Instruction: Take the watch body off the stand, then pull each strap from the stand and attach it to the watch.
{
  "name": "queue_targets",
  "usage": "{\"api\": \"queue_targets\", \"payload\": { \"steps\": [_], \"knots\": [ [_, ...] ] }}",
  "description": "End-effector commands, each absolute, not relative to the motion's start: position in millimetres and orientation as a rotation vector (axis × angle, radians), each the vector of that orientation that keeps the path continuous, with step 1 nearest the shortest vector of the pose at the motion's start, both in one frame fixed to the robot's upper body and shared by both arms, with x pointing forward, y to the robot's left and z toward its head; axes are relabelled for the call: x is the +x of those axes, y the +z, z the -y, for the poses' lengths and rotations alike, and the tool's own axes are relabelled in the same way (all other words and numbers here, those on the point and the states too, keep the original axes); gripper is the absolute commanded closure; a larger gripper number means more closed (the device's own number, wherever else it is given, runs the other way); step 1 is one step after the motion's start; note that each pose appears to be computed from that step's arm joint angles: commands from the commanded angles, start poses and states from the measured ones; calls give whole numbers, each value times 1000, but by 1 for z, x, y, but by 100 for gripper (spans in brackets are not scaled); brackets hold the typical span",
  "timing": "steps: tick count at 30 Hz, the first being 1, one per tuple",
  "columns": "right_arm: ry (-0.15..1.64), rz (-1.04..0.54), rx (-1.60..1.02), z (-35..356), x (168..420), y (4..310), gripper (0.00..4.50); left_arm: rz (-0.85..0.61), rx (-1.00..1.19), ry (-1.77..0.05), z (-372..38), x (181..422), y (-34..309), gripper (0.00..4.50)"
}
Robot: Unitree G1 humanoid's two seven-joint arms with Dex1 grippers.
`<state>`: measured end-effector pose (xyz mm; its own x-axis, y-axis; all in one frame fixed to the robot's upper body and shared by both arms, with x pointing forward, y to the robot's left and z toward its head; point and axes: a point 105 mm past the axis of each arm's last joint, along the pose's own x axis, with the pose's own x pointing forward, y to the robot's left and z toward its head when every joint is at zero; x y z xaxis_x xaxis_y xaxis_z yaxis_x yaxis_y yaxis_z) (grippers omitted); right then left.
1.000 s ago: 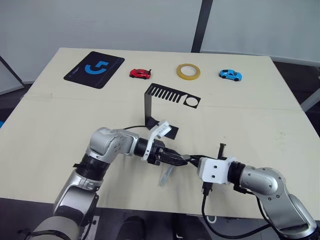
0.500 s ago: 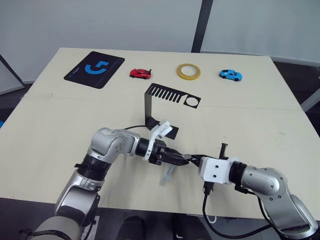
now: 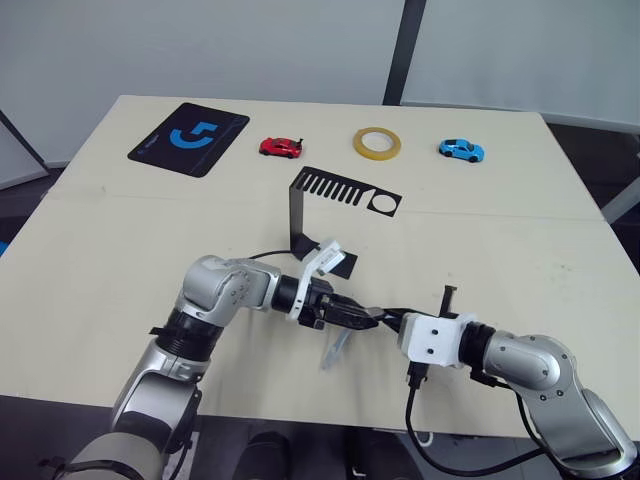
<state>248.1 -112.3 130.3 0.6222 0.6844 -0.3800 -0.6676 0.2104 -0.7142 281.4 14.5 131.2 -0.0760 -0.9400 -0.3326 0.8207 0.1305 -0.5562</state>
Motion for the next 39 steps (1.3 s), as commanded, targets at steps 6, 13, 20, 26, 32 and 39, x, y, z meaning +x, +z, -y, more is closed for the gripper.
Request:
{"api": "queue_targets", "payload": {
  "steps": [6,13,20,26,32,39],
  "knots": [
    [991,210,-972,90,231,160,450,-742,-180,-1458,-10,284,127,282],
    [992,206,-968,90,229,158,450,-742,-179,-1461,-9,284,127,282],
    [994,208,-963,90,228,159,450,-734,-178,-1444,-9,287,126,282],
    [994,211,-959,90,227,159,450,-731,-176,-1440,-9,289,125,282],
    [996,214,-955,90,226,159,450,-732,-175,-1432,-10,289,124,282],
    [1027,182,-939,89,224,153,450,-730,-178,-1439,-9,288,125,282]
  ]
}}
